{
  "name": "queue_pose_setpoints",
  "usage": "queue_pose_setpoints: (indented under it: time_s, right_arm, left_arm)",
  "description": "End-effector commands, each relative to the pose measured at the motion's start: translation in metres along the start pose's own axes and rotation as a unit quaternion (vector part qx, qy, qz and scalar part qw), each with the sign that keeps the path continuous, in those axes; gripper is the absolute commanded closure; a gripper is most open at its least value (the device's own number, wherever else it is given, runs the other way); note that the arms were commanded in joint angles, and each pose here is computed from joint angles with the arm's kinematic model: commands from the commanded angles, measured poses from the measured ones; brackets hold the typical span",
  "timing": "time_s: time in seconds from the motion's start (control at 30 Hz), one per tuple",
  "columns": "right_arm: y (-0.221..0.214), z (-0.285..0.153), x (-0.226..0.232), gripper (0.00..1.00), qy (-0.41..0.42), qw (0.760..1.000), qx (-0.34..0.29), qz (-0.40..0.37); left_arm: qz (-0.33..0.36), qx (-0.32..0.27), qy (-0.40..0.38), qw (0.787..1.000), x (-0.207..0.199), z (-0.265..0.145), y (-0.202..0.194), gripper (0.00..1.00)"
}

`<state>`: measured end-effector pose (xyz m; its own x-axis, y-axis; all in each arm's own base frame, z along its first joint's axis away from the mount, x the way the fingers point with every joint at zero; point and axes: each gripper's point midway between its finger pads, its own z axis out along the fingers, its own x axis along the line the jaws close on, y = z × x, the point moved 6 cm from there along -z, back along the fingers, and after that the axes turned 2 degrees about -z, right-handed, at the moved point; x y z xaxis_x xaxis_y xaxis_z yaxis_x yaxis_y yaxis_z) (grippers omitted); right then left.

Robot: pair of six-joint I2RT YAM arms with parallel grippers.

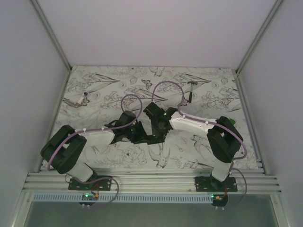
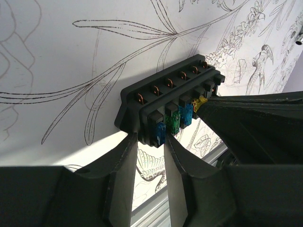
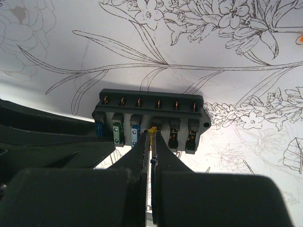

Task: Snap on the fuse box
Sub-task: Install the fuse at the fuse box base.

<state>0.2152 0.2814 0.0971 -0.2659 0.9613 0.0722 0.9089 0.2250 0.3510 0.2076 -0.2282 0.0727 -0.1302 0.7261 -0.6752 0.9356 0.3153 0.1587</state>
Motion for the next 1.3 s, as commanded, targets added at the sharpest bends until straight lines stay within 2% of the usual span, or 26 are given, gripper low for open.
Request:
queue_pose_setpoints:
  time_s: [0.0, 0.2, 0.53, 0.97, 1.27]
  right_arm:
    - [-0.075, 0.033, -0.047, 1.0, -0.125, 0.981, 0.145, -0.022]
    - [-0.075, 0.029, -0.058, 1.0, -0.13, 0.981, 0.14, -0.026]
    - [-0.056, 0.018, -0.05, 1.0, -0.103, 0.987, 0.112, -0.049]
    - [-0.064, 0.023, -0.054, 1.0, -0.106, 0.983, 0.133, -0.062]
    - [-0.084, 0.032, -0.067, 1.0, -0.127, 0.974, 0.17, -0.081]
  left_arm:
    - [-0.012, -0.003, 0.062, 0.998, 0.023, 0.002, -0.006, 0.69]
    - [-0.013, -0.005, 0.066, 0.998, 0.026, 0.001, -0.007, 0.7]
    - [-0.013, -0.004, 0.067, 0.998, 0.027, 0.001, -0.008, 0.7]
    - [-0.013, -0.004, 0.068, 0.998, 0.028, 0.001, -0.008, 0.7]
    - [-0.012, -0.004, 0.07, 0.997, 0.029, 0.001, -0.009, 0.71]
